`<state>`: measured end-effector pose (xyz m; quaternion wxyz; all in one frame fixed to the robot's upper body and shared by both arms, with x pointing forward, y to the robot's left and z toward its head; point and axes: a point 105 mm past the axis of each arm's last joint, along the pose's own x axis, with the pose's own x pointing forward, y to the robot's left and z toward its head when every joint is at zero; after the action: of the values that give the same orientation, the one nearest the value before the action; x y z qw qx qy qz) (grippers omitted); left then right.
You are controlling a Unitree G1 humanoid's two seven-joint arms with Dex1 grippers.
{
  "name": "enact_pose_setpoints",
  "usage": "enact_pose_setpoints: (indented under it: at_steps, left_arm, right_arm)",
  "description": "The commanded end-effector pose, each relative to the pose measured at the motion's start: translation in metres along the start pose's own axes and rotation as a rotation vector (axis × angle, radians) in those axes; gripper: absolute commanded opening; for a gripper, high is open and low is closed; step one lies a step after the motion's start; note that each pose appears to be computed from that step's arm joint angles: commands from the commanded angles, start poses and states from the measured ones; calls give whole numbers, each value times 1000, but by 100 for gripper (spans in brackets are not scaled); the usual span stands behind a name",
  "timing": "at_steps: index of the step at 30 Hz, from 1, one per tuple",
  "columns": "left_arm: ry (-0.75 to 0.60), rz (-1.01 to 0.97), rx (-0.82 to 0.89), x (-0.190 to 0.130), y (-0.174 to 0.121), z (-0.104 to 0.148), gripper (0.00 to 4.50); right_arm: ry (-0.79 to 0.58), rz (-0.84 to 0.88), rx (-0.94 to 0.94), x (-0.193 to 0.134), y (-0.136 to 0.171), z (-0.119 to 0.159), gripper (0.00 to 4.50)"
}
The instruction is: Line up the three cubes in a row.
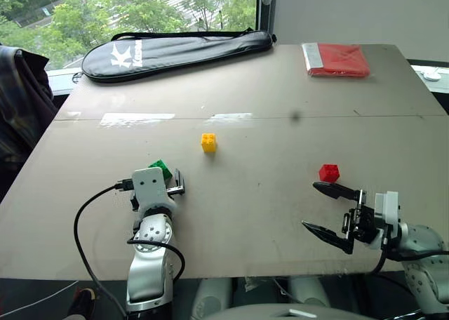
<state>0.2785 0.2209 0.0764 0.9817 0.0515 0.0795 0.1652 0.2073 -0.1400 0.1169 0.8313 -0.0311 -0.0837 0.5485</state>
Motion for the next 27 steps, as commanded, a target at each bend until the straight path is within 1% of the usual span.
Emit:
enact_pose_setpoints:
  at_steps: [1, 2, 4, 5, 6, 7, 13, 15, 17, 19, 21, 23, 25, 27]
  left_arm:
    - [55, 45, 33, 2, 6, -11, 367]
    - [62, 53, 41, 3, 7, -12, 324]
    - [71, 58, 45, 3, 7, -13, 223]
    - [75, 60, 41, 2, 8, -14, 183]
    - [81, 64, 35, 1, 9, -15, 129]
    - [86, 68, 31, 1, 10, -16, 124]
    - [124, 113, -21, -2, 19, -22, 124]
    - [112, 112, -55, -2, 22, -20, 124]
    - [68, 53, -65, -2, 20, -12, 124]
    - [31, -56, -72, -4, 13, -7, 124]
    - [-24, -238, -76, -10, -2, 3, 124]
    - [-65, -441, -52, -18, -21, 12, 124]
    - [-119, -701, 7, -31, -50, 22, 124]
    - [-143, -906, 84, -42, -74, 23, 124]
  right_arm:
    - [-33, 6, -38, 1, 0, 14, 450]
    - [-35, 4, -41, 1, -1, 14, 450]
    - [-38, 2, -44, 1, -1, 15, 450]
    - [-39, 3, -44, 2, -1, 15, 450]
    - [-40, 3, -44, 2, -1, 15, 450]
    - [-40, 4, -44, 2, -1, 14, 450]
    - [-43, 10, -38, 2, 2, 11, 450]
    - [-46, 11, -38, 2, 2, 11, 450]
    - [-49, 9, -40, 2, 1, 11, 450]
    - [-50, 4, -42, 2, 0, 10, 450]
    - [-49, 1, -43, 1, 0, 9, 450]
    - [-46, -5, -47, -1, -1, 7, 450]
    - [-46, -16, -50, -2, -3, 7, 450]
    - [-46, -25, -51, -2, -4, 6, 450]
